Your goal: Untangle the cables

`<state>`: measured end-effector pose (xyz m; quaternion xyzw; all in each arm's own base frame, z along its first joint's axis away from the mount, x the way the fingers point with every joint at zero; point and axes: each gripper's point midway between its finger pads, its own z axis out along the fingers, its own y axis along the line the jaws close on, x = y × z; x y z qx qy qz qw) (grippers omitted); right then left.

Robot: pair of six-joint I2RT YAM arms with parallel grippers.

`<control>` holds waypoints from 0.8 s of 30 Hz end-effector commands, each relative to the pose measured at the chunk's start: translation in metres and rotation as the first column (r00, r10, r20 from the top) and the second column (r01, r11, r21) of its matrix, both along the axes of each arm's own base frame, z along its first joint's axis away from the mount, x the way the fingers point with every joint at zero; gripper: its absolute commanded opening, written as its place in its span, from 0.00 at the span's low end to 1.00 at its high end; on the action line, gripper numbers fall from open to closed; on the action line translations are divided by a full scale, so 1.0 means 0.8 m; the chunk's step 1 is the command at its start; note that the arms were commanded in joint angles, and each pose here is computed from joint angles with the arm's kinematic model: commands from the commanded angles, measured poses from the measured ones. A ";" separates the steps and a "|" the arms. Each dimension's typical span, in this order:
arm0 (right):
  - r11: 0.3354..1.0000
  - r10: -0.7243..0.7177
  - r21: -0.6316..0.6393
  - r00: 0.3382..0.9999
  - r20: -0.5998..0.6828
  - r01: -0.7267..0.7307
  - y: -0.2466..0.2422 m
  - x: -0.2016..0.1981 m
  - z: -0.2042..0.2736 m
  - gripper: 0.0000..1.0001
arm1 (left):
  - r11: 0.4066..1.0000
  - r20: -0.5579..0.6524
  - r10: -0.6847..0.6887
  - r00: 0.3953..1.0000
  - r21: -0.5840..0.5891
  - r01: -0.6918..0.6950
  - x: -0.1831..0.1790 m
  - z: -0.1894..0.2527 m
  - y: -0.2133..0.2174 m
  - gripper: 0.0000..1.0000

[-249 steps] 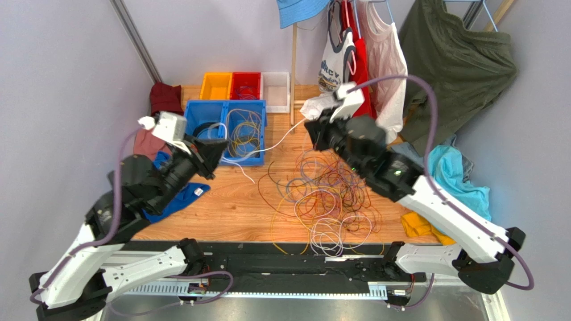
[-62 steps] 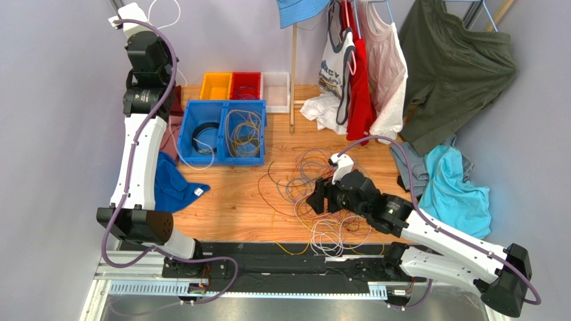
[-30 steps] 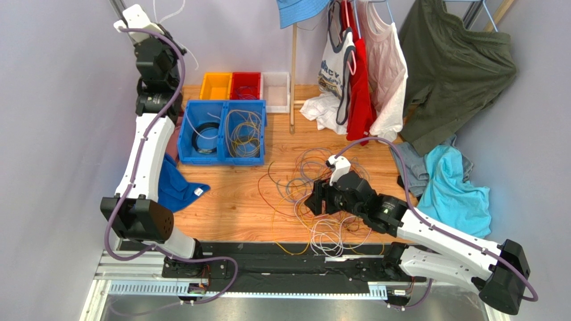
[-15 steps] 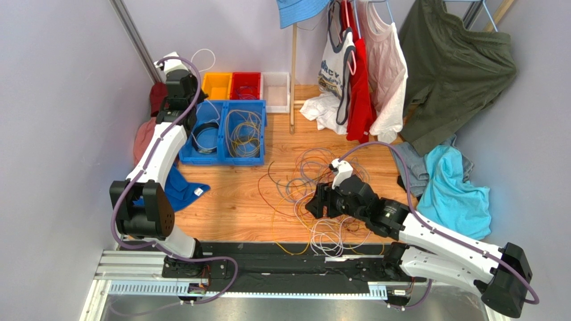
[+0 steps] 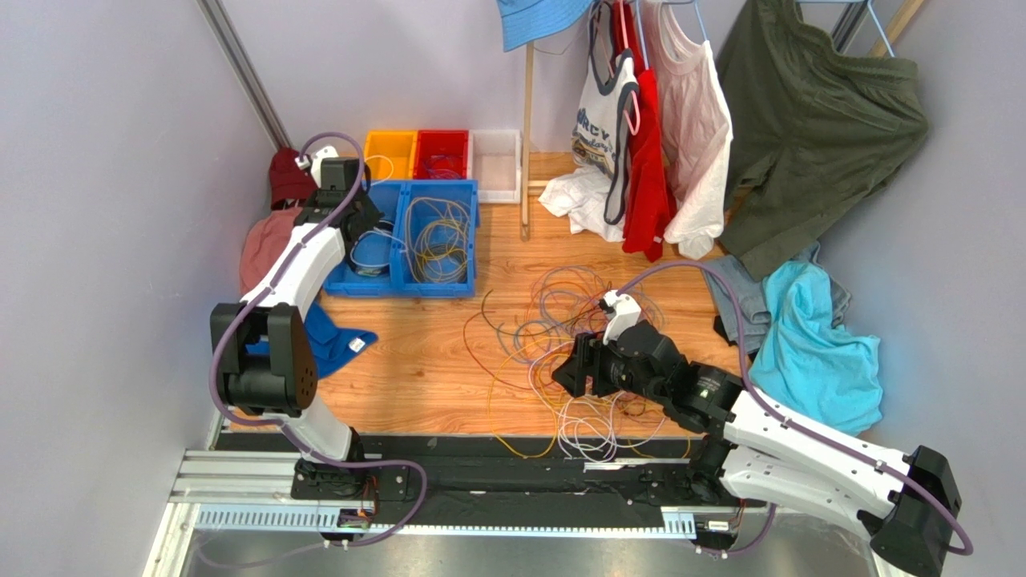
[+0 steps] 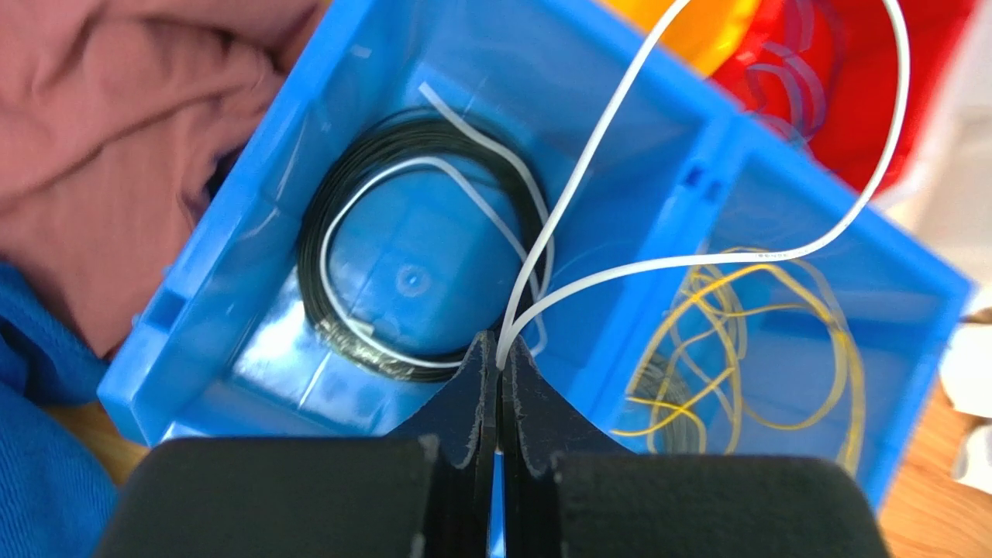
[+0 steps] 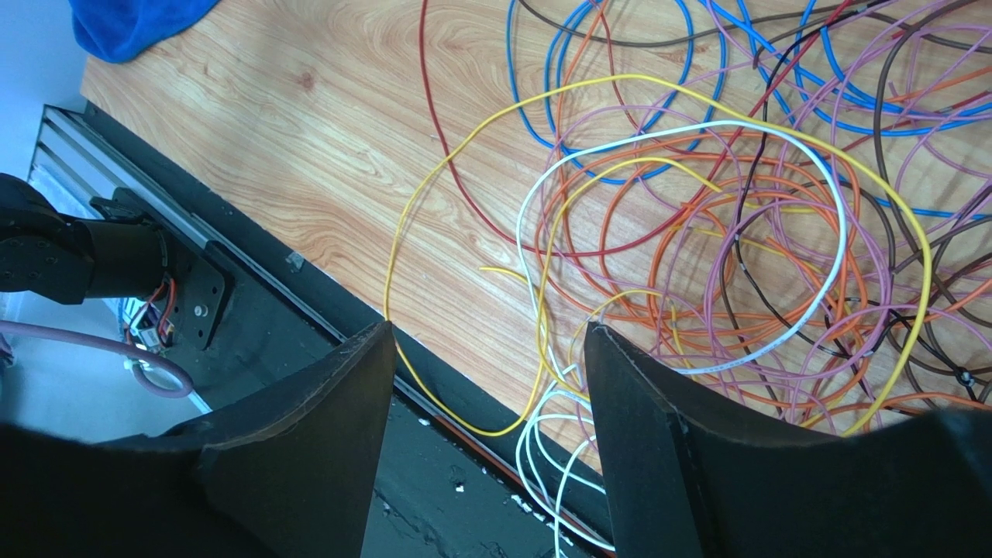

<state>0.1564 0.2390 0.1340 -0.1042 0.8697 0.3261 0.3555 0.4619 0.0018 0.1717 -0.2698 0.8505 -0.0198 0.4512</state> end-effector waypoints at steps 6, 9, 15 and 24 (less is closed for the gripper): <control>0.999 -0.022 0.038 0.999 0.032 0.021 -0.005 0.001 0.012 0.64 | 0.992 -0.096 0.118 0.988 0.049 -0.114 -0.006 -0.027 0.050 0.00; 0.999 -0.023 0.037 0.999 0.029 0.022 -0.006 0.000 0.010 0.64 | 0.988 -0.121 0.139 0.983 0.079 -0.130 -0.007 -0.026 0.060 0.09; 0.999 -0.023 0.043 0.999 0.026 0.021 -0.004 0.001 0.007 0.64 | 0.994 -0.086 0.099 0.991 0.058 -0.095 -0.010 -0.001 0.053 0.68; 0.998 -0.028 0.048 0.999 0.030 0.027 -0.003 0.002 0.009 0.64 | 1.000 0.117 -0.009 0.993 0.025 0.006 -0.032 0.113 0.007 0.75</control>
